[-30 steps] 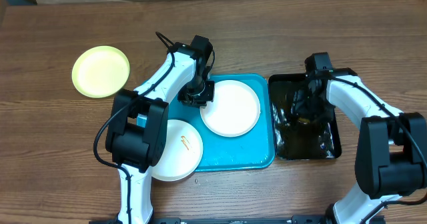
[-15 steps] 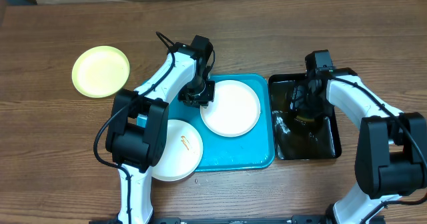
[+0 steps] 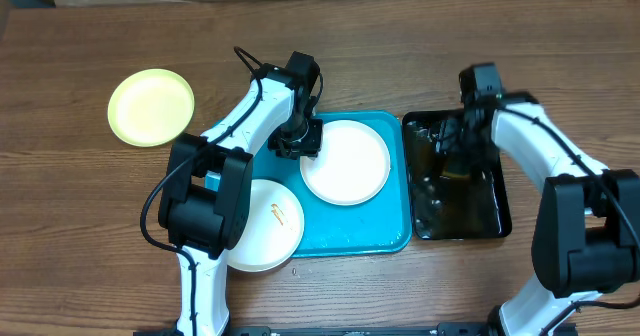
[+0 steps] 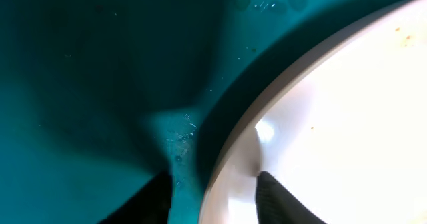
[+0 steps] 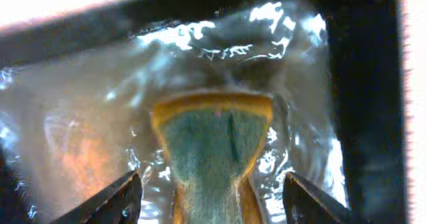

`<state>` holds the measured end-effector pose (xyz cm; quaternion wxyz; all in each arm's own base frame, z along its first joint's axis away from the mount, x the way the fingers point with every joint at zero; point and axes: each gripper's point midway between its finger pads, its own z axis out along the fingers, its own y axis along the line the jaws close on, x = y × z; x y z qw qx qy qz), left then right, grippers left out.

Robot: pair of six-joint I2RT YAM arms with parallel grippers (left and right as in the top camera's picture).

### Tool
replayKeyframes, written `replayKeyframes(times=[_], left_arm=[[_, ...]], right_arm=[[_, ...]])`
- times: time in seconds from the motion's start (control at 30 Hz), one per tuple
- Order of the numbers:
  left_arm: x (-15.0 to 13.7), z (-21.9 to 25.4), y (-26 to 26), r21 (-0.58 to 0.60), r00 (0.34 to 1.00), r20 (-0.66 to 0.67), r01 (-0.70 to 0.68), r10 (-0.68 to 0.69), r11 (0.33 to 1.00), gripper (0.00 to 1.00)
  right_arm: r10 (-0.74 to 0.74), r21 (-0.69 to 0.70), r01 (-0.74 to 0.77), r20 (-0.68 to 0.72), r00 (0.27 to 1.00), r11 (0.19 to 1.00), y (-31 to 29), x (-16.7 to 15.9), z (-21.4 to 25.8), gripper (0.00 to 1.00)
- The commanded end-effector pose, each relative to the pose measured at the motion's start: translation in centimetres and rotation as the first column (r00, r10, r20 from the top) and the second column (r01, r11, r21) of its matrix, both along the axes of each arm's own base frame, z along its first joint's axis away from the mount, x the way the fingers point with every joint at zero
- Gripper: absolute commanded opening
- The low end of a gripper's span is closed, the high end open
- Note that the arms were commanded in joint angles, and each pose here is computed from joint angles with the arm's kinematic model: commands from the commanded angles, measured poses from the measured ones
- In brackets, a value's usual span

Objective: Clean dirty plates on tray and stack at the side
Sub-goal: 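Return the sponge to the black tray and lift the right arm away, then lift the white plate with the left gripper off the teal tray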

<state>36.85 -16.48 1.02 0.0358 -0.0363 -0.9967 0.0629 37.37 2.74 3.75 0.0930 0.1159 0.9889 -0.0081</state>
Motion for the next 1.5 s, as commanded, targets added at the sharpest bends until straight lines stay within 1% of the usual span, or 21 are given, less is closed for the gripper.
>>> replayKeyframes(times=[0.0,0.07,0.13,0.17,0.2,0.23,0.27,0.33,0.47,0.5,0.6,0.73,0.8,0.9,1.17,1.37,1.47], left_arm=[[-0.2,0.0,-0.3,-0.005,1.000,0.000,0.008,-0.008,1.000,0.41],[-0.3,0.0,-0.3,-0.004,1.000,-0.002,0.009,-0.009,1.000,0.38],[-0.4,-0.2,-0.4,-0.004,1.000,-0.003,0.011,-0.011,1.000,0.36],[-0.4,-0.4,-0.4,-0.004,1.000,-0.002,0.013,-0.013,1.000,0.33],[-0.5,-0.7,-0.5,-0.005,1.000,0.000,0.015,-0.015,1.000,0.28],[-0.6,-0.9,-0.5,-0.005,1.000,0.000,0.016,-0.016,1.000,0.18],[-0.7,-1.0,-0.4,-0.004,1.000,-0.003,0.016,-0.016,1.000,0.04],[-0.8,-1.0,-0.4,-0.005,0.999,-0.004,0.035,-0.035,0.999,0.04],[-0.3,0.0,-0.3,-0.016,0.999,0.018,0.046,-0.045,0.999,0.04],[0.0,0.4,-0.3,-0.021,0.999,0.033,0.044,-0.043,0.999,0.04],[1.5,2.5,-0.3,-0.040,0.990,0.124,0.078,-0.072,0.996,0.04],[4.1,6.5,1.3,0.020,0.953,0.295,0.065,-0.068,0.998,0.04],[4.7,9.0,1.2,0.015,0.924,0.370,0.094,-0.093,0.995,0.04],[4.9,10.6,1.1,0.008,0.907,0.411,0.102,-0.096,0.995,0.04],[5.7,11.6,0.5,-0.001,0.881,0.459,0.125,-0.111,0.992,0.04],[6.4,12.7,-3.1,-0.026,0.831,0.537,0.190,-0.147,0.981,0.04],[6.1,13.2,-5.4,-0.001,0.800,0.573,0.214,-0.175,0.977,0.04]], right_arm=[[-0.007,0.009,0.006,0.122,0.992,1.000,0.1,3.7,5.2,0.69],[-0.021,0.013,0.019,0.145,0.989,1.000,-0.4,4.5,7.1,0.70],[-0.048,0.016,0.046,0.167,0.985,0.999,-1.4,5.1,8.5,0.76],[-0.066,0.017,0.064,0.177,0.982,0.998,-2.1,5.4,9.1,0.78],[-0.085,0.018,0.083,0.183,0.979,0.996,-2.9,5.6,9.4,0.80],[-0.108,0.019,0.106,0.185,0.977,0.994,-3.9,5.6,9.5,0.83],[-0.133,0.018,0.132,0.182,0.974,0.991,-5.0,5.5,9.4,0.88],[-0.182,0.017,0.181,0.168,0.969,0.983,-7.1,5.0,9.3,0.95],[-0.292,0.013,0.293,0.138,0.946,0.956,-11.8,3.5,9.0,1.00],[-0.314,0.012,0.315,0.134,0.940,0.949,-12.8,3.2,9.0,1.00],[-0.384,0.012,0.385,0.124,0.915,0.923,-15.7,2.1,8.9,1.00],[-0.449,0.012,0.451,0.125,0.885,0.893,-18.5,1.1,8.9,1.00],[-0.467,0.012,0.469,0.126,0.875,0.883,-19.3,0.8,8.9,1.00],[-0.469,0.012,0.472,0.126,0.874,0.882,-19.4,0.8,8.9,1.00],[-0.469,0.012,0.471,0.126,0.874,0.882,-19.4,0.8,8.9,1.00],[-0.469,0.012,0.471,0.126,0.874,0.882,-19.4,0.8,8.9,1.00],[-0.469,0.012,0.471,0.126,0.874,0.882,-19.4,0.8,8.9,1.00]])
